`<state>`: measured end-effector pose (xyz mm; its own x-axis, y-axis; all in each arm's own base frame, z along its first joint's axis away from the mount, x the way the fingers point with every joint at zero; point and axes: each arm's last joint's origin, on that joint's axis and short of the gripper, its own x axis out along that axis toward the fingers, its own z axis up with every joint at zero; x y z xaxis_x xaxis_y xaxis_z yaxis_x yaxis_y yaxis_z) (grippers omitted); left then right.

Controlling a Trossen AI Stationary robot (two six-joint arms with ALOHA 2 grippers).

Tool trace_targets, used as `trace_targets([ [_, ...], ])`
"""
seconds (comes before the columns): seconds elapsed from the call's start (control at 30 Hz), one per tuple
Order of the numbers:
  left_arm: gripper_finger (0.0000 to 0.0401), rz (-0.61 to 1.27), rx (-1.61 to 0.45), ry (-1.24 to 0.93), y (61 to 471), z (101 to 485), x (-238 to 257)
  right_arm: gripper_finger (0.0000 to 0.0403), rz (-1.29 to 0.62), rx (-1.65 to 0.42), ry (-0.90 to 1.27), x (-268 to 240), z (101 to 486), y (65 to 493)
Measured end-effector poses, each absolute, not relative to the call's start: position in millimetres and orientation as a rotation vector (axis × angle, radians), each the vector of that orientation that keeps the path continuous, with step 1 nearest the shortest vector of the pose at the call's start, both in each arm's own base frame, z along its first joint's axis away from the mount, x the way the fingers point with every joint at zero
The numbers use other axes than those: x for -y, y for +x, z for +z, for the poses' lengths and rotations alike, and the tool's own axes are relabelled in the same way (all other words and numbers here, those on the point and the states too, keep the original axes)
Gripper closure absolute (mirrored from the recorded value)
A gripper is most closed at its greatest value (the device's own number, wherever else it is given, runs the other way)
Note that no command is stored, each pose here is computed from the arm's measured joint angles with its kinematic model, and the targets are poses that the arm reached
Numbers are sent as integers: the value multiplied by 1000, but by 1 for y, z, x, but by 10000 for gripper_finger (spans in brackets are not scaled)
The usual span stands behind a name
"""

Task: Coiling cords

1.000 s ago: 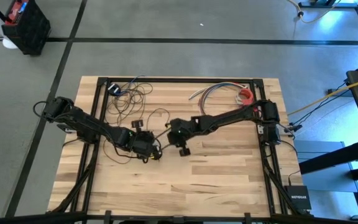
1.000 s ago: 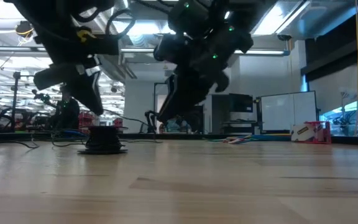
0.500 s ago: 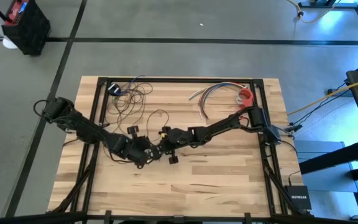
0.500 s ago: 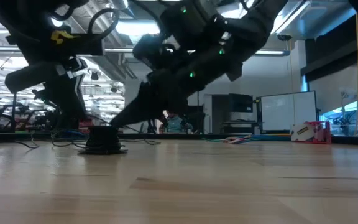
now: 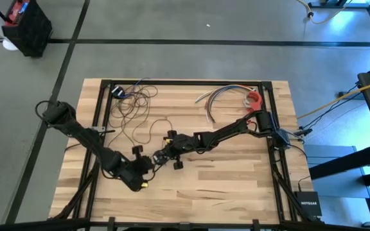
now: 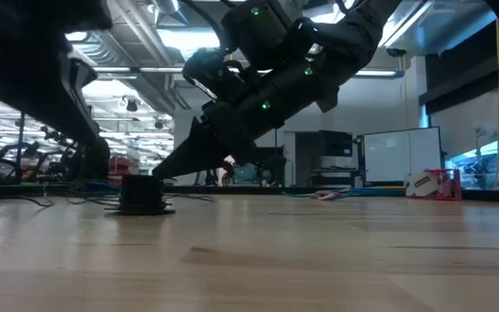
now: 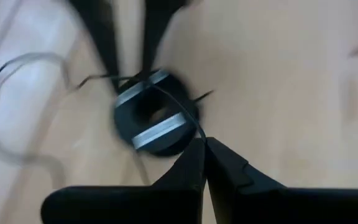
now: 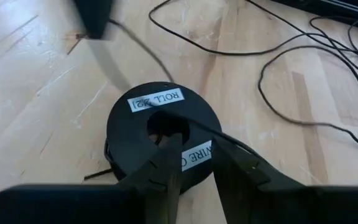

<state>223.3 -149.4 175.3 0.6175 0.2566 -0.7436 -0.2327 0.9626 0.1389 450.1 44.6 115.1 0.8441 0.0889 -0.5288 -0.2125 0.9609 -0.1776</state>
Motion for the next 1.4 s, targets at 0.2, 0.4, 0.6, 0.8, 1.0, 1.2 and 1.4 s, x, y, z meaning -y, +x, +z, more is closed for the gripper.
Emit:
trace_targets([
  [0.2, 398, 195, -700, 66, 233, 184, 164, 310, 147, -547, -238, -44, 115, 450],
  [0.4, 397, 213, -667, 134, 254, 173, 158, 311, 147, -548, -237, -44, 115, 450],
  [0.6, 398, 197, -692, 183, 271, 149, 155, 311, 147, -550, -237, -44, 115, 450],
  [0.8, 397, 220, -731, 208, 276, 137, 150, 311, 146, -551, -236, -44, 114, 450],
  [1.0, 398, 251, -757, 194, 276, 134, 145, 311, 145, -566, -228, -44, 121, 447],
  [1.2, 397, 258, -760, 182, 275, 134, 145, 305, 197, -629, -174, -44, 138, 438],
  [1.4, 396, 258, -759, 181, 275, 134, 145, 250, 207, -656, -186, -44, 151, 432],
])
